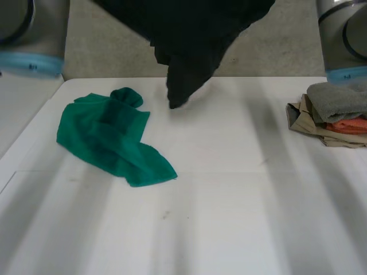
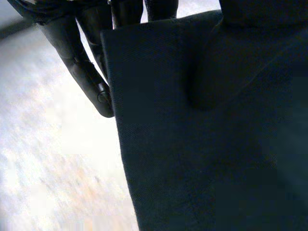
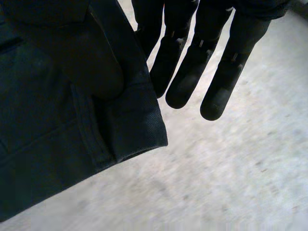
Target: Fold the laundry.
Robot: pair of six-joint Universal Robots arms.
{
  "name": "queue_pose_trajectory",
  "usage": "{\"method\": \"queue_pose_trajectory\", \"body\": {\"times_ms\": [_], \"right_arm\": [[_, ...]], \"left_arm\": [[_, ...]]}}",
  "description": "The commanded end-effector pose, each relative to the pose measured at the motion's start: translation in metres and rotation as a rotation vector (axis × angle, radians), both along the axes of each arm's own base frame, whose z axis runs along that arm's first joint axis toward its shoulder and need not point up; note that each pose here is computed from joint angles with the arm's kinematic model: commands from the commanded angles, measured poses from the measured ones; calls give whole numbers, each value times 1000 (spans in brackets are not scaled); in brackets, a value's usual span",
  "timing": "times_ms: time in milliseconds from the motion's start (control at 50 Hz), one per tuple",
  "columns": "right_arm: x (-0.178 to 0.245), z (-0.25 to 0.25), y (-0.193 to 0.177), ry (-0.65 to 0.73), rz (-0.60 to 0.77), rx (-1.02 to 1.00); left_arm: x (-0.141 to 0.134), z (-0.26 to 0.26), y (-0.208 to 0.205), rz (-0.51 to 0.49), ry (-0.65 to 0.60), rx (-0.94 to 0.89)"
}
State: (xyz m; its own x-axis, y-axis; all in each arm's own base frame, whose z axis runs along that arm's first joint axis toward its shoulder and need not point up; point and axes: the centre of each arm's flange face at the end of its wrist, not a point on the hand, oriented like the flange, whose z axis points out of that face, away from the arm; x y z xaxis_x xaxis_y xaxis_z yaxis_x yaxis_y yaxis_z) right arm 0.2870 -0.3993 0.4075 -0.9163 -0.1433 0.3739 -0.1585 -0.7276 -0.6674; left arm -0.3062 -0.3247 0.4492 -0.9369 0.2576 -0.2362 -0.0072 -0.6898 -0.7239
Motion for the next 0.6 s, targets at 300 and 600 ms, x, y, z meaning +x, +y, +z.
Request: {"method": "queue_pose_trajectory", "body": {"times_ms": [300,600], "right_arm": [[-48,-222,49,385,98,807],[-97,-222,155,776,99,1217]], "left_arm": [[6,-226,105,-97,-536,700],[29,-240,206,-266,-857,1092]]}}
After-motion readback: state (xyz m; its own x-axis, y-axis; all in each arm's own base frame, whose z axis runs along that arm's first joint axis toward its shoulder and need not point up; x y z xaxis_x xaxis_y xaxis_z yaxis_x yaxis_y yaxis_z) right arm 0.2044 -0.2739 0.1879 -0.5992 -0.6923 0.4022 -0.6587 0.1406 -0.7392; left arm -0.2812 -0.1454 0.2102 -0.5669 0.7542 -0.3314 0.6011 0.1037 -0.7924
